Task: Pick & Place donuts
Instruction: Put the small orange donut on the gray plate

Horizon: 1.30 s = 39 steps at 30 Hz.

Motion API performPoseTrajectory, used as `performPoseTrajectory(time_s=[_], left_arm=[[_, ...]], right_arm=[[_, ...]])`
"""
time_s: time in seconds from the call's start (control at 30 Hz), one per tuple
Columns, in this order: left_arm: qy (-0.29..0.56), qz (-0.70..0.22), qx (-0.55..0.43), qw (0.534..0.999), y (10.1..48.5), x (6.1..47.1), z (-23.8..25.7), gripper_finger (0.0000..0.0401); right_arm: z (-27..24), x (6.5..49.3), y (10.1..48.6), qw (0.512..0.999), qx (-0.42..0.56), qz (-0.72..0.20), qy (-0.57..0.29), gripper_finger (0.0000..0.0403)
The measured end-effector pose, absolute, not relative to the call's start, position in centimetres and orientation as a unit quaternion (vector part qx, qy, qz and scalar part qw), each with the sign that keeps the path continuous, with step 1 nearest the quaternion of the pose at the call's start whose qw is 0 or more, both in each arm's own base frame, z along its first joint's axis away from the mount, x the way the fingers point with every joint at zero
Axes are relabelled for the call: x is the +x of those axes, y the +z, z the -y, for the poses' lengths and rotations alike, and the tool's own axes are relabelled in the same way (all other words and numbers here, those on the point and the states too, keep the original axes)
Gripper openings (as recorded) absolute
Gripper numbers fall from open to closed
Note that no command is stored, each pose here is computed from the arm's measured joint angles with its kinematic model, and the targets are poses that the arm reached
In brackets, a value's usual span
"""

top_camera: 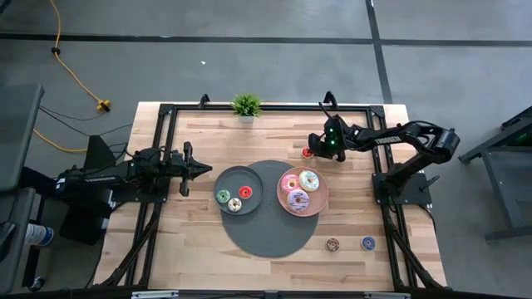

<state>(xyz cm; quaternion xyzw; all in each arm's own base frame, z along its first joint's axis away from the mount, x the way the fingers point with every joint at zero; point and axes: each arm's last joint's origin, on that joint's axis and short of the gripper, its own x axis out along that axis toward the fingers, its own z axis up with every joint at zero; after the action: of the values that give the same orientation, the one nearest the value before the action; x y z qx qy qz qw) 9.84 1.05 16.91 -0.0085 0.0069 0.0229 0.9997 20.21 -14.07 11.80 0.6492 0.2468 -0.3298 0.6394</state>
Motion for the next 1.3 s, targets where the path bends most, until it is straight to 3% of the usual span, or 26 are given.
performPoseTrajectory(time_s=[1.3], left_arm=[[0.023, -0.007, -0.008, 1.000, 16.91, 9.84, -1.05, 0.0002]], right_arm=[[14.20, 20.98, 11.05, 0.646, 0.651, -0.242, -0.317, 0.0139]])
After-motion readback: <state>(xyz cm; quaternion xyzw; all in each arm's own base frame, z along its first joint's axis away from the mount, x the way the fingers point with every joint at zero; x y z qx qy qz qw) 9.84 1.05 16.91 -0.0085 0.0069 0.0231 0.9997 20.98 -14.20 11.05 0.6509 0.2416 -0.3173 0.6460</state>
